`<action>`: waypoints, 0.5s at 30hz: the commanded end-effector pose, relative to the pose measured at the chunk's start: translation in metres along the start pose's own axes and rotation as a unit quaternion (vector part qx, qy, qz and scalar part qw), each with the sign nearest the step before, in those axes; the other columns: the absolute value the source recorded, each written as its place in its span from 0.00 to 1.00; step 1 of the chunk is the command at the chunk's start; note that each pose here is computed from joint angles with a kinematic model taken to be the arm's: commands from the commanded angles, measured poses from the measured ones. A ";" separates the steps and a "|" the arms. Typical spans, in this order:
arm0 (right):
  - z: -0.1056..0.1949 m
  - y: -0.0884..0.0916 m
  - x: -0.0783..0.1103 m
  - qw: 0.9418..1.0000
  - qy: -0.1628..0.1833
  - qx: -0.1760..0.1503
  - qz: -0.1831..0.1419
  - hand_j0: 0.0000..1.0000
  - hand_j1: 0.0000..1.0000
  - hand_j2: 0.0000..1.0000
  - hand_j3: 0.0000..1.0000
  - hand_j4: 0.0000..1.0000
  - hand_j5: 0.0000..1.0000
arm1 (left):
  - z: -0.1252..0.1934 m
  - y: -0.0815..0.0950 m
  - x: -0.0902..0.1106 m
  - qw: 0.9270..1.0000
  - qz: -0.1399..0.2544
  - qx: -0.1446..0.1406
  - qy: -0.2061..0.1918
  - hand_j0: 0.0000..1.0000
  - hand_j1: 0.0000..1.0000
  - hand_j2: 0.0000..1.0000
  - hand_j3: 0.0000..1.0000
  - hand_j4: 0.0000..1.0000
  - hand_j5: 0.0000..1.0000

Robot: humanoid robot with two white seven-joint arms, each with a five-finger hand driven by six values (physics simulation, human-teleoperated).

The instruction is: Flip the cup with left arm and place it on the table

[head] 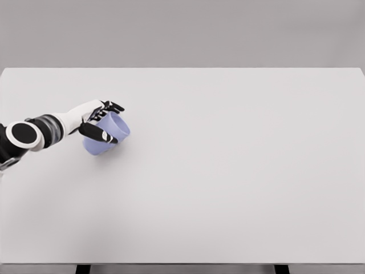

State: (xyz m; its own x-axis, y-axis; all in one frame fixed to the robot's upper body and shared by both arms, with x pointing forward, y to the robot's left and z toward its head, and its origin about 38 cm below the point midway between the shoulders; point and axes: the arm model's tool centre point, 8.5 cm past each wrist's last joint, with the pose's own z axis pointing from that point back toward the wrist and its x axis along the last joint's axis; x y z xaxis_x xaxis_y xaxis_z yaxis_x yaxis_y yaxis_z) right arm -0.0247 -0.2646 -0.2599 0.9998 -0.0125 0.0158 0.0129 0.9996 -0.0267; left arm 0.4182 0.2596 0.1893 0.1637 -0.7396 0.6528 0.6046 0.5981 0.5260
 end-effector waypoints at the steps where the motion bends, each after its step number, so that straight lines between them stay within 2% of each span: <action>1: 0.000 0.000 0.000 1.000 0.000 0.000 0.000 1.00 1.00 1.00 1.00 1.00 1.00 | 0.002 0.006 0.005 1.000 0.002 0.009 -0.011 0.81 0.81 0.81 0.81 0.81 0.81; 15: 0.000 0.000 0.000 1.000 0.000 0.000 0.000 1.00 1.00 1.00 1.00 1.00 1.00 | 0.008 0.018 0.007 0.998 0.031 0.028 -0.036 0.82 0.82 0.82 0.82 0.82 0.82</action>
State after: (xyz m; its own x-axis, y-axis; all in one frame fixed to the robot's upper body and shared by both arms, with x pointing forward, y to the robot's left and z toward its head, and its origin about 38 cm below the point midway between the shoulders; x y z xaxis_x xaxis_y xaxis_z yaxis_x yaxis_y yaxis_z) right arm -0.0247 -0.2646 -0.2599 0.9998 -0.0125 0.0157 0.0129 0.9996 -0.0267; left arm 0.4204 0.2662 0.1979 0.1591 -0.6858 0.7102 0.5674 0.6522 0.5027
